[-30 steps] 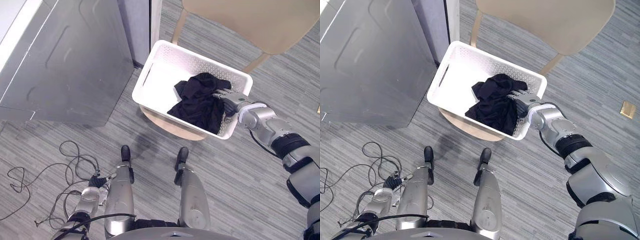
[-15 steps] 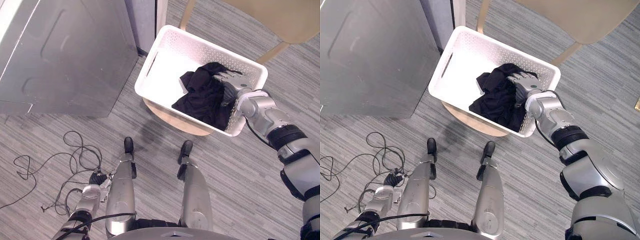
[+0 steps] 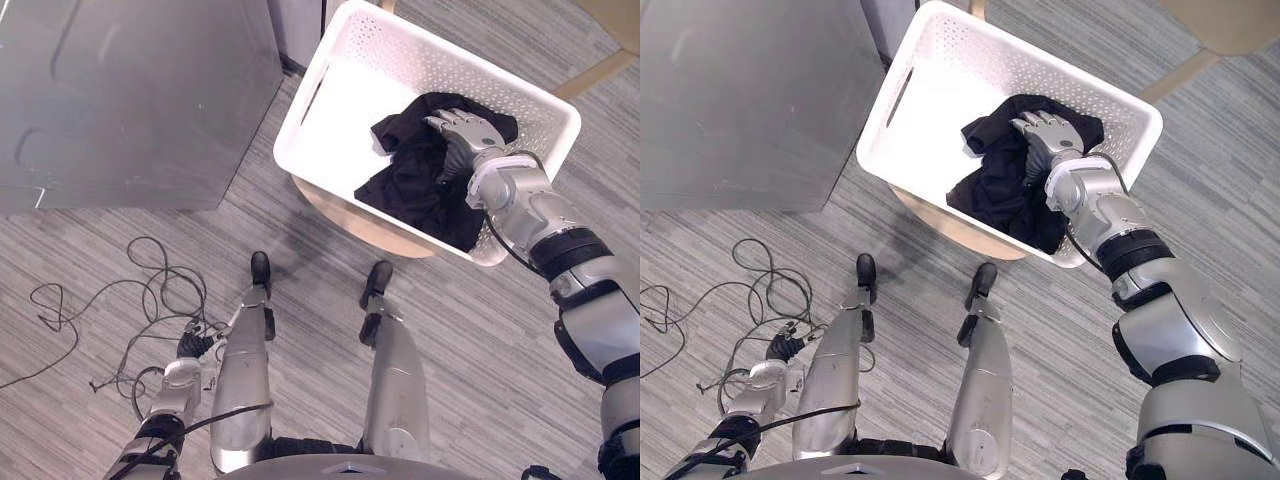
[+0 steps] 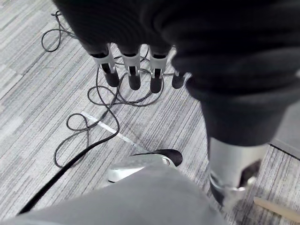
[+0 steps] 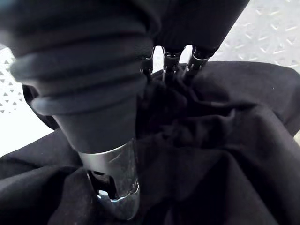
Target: Pick up the laundry basket with both hands and put the clothes into the washing machine.
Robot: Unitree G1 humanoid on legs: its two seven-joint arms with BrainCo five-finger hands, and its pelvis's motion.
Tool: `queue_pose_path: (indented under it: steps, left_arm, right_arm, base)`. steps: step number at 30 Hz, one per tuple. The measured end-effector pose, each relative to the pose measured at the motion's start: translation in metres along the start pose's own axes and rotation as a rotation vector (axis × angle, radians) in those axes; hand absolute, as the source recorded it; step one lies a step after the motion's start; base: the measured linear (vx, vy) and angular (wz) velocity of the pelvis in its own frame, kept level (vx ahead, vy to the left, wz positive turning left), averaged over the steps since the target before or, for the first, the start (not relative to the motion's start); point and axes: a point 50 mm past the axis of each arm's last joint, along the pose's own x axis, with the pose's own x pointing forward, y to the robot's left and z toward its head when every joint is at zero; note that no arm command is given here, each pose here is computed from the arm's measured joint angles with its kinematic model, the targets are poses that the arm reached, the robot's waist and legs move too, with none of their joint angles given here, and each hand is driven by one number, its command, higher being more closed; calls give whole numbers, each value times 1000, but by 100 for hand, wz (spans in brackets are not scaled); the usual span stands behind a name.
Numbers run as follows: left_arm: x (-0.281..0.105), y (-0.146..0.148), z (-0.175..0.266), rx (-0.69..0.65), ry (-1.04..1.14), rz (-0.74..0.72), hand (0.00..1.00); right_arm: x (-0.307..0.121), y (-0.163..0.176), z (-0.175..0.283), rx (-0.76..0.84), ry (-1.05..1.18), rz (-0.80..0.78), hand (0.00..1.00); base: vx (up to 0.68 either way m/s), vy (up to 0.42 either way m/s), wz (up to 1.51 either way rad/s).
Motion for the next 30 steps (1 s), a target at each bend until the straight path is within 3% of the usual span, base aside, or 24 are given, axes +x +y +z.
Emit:
queue_pose_path:
  steps: [4,5,13,25,30]
  left_arm:
    - [0,0,4,-22,-12,-2,0]
    - [0,0,4,-23,-15,-3,0]
    - [0,-1,6,-23,-21,-9,0]
    - [-1,-7,6,-33,-24,-23,0]
    - [-1,-8,6,-37,-23,-26,0]
  right_arm:
    - [0,6,-5,1,34,23,0]
    - [0,6,-4,4,35,27,100]
    - [1,10,-1,14,29,46,100]
    - [-10,58,4,78,36,204,100]
    - [-12,57,-1,220,76,174,100]
  base:
    - [-17,-4,5]
    - [0,0,0]
    - [0,0,0]
    - [15,-2,0]
    - [0,0,0]
